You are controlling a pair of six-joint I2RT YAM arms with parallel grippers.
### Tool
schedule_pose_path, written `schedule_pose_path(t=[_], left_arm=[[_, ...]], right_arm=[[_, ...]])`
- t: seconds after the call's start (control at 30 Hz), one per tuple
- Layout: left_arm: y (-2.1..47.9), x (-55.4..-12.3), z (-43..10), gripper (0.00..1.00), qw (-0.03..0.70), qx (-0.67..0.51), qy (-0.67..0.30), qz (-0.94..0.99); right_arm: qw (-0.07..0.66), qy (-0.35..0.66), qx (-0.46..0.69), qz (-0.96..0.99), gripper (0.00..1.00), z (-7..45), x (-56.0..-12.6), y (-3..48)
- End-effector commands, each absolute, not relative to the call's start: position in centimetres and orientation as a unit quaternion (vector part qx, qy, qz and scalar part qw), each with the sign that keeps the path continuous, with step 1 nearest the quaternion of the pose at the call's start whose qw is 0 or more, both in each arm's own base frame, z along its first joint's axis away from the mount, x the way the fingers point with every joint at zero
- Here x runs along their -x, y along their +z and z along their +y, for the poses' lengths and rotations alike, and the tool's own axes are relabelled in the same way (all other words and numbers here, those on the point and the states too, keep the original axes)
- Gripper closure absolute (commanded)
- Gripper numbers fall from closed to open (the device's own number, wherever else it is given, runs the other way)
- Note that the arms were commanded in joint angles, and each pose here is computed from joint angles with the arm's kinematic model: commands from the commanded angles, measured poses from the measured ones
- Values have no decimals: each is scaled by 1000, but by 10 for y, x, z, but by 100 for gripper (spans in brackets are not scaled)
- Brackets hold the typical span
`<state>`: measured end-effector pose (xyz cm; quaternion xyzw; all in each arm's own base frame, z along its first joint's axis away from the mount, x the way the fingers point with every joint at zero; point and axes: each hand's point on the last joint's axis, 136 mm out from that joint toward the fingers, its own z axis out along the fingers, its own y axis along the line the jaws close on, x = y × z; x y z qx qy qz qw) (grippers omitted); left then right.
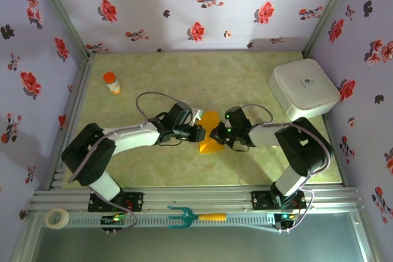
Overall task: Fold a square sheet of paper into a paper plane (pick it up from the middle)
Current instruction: Fold the triangle a second time at the center of the table.
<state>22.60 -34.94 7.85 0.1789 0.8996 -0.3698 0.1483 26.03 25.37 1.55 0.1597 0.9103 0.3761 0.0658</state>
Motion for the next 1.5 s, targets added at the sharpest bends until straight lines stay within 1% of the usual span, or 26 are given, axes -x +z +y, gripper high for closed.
schedule_pose_path(t=[0.0, 0.33, 0.53, 0.63, 0.67, 1.0, 1.47], left_arm=[[76, -211, -360, 88, 84, -167, -406, 895], [58, -210, -369, 87, 41, -171, -383, 907], [47, -209, -372, 92, 25, -177, -368, 913], [45, -209, -373, 100, 23, -177, -366, 913], [43, -209, -372, 100, 21, -176, -365, 914], [34, -208, -371, 100, 14, -173, -357, 918], [18, -200, -354, 100, 9, -171, -331, 928]], right_arm=[[49, 314, -197, 927, 99, 230, -250, -8], [49, 313, -199, 928, 99, 230, -250, -9], [48, 312, -198, 928, 99, 230, -250, -9], [48, 312, -198, 928, 99, 230, -250, -9], [48, 312, -198, 928, 99, 230, -250, -9], [48, 311, -198, 928, 99, 230, -250, -9], [48, 303, -196, 932, 99, 227, -248, -12]])
